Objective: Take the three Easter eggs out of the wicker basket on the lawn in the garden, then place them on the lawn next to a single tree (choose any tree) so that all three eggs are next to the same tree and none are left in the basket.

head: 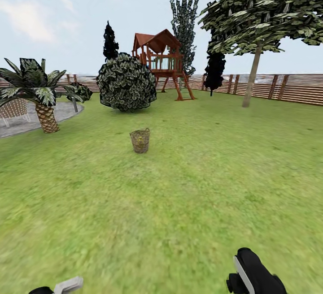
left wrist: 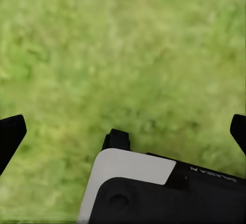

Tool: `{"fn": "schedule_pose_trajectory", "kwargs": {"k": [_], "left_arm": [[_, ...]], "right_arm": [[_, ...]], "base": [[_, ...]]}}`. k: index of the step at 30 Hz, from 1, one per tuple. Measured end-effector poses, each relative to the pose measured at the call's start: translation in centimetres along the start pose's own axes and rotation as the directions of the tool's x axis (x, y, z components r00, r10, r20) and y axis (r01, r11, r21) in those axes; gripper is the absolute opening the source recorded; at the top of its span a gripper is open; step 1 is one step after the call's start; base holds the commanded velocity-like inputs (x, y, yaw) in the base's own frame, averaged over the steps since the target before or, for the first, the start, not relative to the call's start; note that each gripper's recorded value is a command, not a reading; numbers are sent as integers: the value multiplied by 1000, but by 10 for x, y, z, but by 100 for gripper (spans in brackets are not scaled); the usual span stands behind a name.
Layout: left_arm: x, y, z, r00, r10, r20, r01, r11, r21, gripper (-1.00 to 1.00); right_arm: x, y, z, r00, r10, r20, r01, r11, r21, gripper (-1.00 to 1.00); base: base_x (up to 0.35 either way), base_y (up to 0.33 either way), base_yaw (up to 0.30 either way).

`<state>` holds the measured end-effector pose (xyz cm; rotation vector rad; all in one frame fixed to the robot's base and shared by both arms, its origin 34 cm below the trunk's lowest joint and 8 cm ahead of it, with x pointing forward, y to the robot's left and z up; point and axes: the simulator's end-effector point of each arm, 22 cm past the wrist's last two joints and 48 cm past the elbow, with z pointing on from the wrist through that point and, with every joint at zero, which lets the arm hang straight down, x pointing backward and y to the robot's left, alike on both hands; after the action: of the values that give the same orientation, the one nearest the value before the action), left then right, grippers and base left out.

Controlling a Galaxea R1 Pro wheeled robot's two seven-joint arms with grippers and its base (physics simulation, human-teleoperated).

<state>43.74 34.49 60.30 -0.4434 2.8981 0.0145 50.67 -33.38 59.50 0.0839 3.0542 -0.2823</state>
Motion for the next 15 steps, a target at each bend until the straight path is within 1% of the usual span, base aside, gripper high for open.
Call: {"fn": "schedule_pose_trajectory", "kwargs": {"k": [2,4,5,6,7,8,9,10,11,12,15], "left_arm": [[4,0,3,1000,1,-10,-1,1000,-3,100],[12,2,7,1000,4,-30,-5,1000,-15,100],[20,6,11,999,7,-51,-9,999,-33,100],[29,11,17,997,8,-81,-13,998,-56,100],[44,18,28,990,7,-139,-20,995,-93,100],[47,19,35,985,5,-174,-24,994,-110,100],[43,15,39,981,2,-193,-25,993,-114,100],[31,9,40,981,1,-195,-23,993,-112,100],[11,2,38,983,1,-181,-21,994,-108,100],[3,-1,37,985,1,-173,-20,994,-108,100],[-5,-7,36,986,4,-165,-21,995,-102,100]], "right_arm": [[-3,-17,-1,999,-51,10,50,995,83,100],[-6,-26,-3,997,-77,14,74,989,126,100],[-7,-29,-4,996,-82,15,80,987,139,100],[-7,-31,-4,996,-86,15,83,986,147,100],[-6,-31,-4,996,-93,11,90,984,153,100],[-5,-30,-4,995,-98,7,96,983,154,100],[-5,-29,-3,995,-101,6,98,983,152,100],[-5,-27,-3,995,-102,9,100,984,149,100],[-6,-23,-3,995,-103,13,100,985,144,100],[-6,-22,-3,994,-105,15,102,984,143,100],[-7,-23,-3,995,-101,19,97,986,139,100]], "base": [[0,0,16],[0,0,7],[0,0,3],[0,0,2],[0,0,1],[0,0,0],[0,0,0],[0,0,0],[0,0,0],[0,0,0],[0,0,0]]}}
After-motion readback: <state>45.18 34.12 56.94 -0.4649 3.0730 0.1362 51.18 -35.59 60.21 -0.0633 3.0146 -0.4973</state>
